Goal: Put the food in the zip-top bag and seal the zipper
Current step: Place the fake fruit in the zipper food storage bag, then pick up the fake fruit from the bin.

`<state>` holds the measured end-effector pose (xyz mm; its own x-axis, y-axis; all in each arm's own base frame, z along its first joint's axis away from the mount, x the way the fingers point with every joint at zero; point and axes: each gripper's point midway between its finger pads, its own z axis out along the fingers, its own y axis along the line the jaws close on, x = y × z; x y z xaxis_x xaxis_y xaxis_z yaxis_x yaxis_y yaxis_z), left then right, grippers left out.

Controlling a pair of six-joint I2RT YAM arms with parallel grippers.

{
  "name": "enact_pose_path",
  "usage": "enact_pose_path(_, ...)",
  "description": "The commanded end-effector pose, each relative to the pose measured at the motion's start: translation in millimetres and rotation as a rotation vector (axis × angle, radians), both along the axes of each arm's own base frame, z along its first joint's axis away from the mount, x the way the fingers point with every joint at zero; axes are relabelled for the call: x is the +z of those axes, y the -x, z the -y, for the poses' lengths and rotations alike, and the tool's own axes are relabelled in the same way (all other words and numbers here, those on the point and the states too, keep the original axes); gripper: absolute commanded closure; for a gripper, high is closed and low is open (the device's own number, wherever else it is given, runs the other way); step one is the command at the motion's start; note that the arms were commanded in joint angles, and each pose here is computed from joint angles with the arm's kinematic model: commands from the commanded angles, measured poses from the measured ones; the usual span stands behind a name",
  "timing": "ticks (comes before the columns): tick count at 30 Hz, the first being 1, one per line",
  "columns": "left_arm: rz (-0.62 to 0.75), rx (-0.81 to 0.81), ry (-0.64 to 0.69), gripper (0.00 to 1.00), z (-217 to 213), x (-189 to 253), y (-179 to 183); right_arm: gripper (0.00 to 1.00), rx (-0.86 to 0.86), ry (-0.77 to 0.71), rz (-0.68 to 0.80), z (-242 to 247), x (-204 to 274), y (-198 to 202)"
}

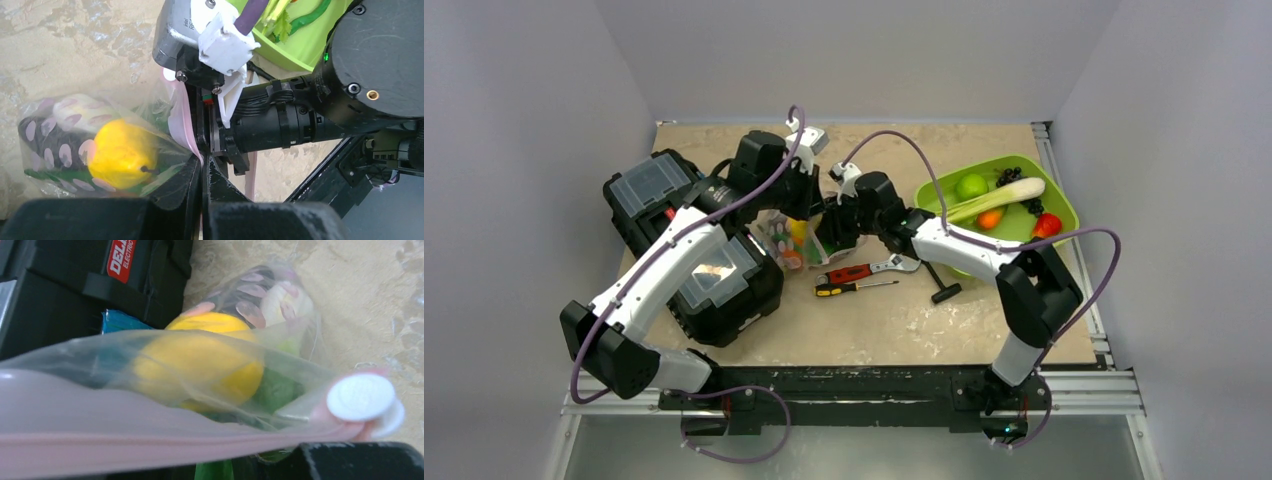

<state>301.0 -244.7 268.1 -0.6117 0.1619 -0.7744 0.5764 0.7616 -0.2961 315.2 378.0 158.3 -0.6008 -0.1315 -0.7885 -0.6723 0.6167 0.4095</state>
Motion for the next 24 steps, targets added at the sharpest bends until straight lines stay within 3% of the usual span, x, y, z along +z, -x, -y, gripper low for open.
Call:
enact_pose_path(1,0.074,-0.051,0.078,1.0,13.0,29.8,3.6,0.69,0.034,-0.075,0.023,-11.0,21.4,6.2)
enact_pose_path(7,0.08,0.0,0.047,1.0,4.8,26.9,-2.1,0.61,-0.01,-0.071,0.086,12.8,60.0,15.7)
enact_pose_path(14,0.09,0.029,0.032,1.0,-0.8,27.2,-4.2,0.57,-0.182,-0.03,0.184,64.6,95.5,19.5)
enact_pose_path(19,0.085,0.035,0.025,1.0,-1.7,24.0,-5.9,0.61,-0.422,-0.005,0.274,116.0,117.9,4.3)
enact_pose_path(24,0.081,0.036,0.021,1.0,-1.6,22.4,-6.1,0.58,-0.719,-0.023,0.273,181.2,124.7,-17.2)
